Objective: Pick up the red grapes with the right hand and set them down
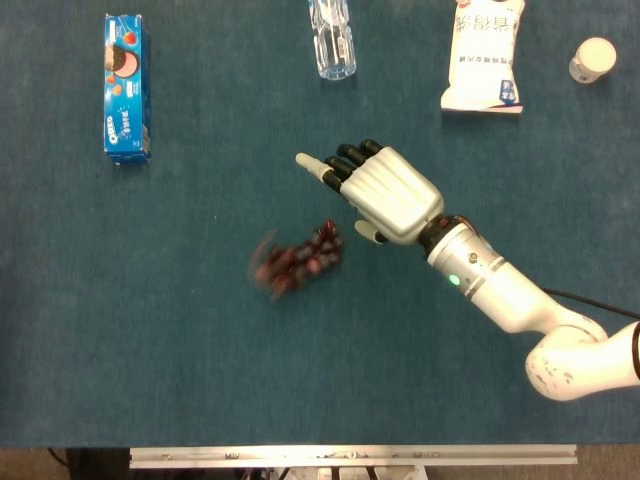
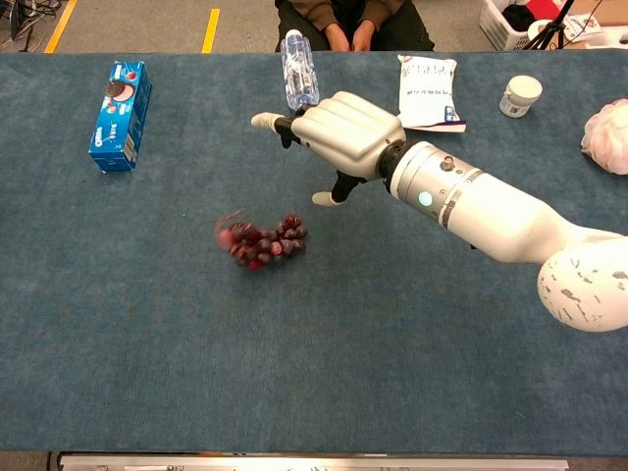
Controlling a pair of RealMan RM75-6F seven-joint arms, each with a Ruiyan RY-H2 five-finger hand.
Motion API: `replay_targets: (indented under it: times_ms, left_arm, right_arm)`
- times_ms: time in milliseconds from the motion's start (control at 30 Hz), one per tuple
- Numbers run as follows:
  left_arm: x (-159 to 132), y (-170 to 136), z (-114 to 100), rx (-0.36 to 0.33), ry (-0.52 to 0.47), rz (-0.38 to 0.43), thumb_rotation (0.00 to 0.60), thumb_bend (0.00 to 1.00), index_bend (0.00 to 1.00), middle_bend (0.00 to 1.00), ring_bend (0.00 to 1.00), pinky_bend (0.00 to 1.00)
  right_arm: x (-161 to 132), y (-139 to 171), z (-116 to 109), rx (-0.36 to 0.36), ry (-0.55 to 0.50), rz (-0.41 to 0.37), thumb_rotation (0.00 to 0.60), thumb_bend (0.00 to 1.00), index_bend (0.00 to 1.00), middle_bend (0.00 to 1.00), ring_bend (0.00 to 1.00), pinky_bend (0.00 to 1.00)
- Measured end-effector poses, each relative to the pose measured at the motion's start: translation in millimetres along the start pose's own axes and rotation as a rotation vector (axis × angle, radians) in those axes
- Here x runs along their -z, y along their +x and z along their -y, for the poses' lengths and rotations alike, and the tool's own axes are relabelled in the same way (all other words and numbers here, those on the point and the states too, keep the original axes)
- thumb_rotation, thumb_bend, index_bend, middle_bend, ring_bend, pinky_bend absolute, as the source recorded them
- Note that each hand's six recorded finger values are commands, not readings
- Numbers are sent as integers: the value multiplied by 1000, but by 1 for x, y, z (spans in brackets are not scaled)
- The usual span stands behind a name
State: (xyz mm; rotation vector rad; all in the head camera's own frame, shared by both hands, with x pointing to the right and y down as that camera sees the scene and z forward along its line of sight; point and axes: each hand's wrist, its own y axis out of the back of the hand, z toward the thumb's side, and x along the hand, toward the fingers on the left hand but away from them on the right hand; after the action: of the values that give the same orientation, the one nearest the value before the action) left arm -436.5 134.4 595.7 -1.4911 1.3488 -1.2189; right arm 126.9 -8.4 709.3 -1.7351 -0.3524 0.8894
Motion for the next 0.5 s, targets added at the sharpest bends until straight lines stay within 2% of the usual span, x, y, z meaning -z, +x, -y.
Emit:
replay_targets:
  times_ms: [300,500]
  left_arm:
    - [1,-1,1,7,5,-2,600,253,326,310,230,175]
    - [0,0,2,11,9,-3,600,253,326,309,230,174]
  right_arm:
    - [-2,4,19,-55,0,-4,600,163,112,300,215,305]
    - [-24,-4,33,-92,4,-46,600,163,123,303,215,305]
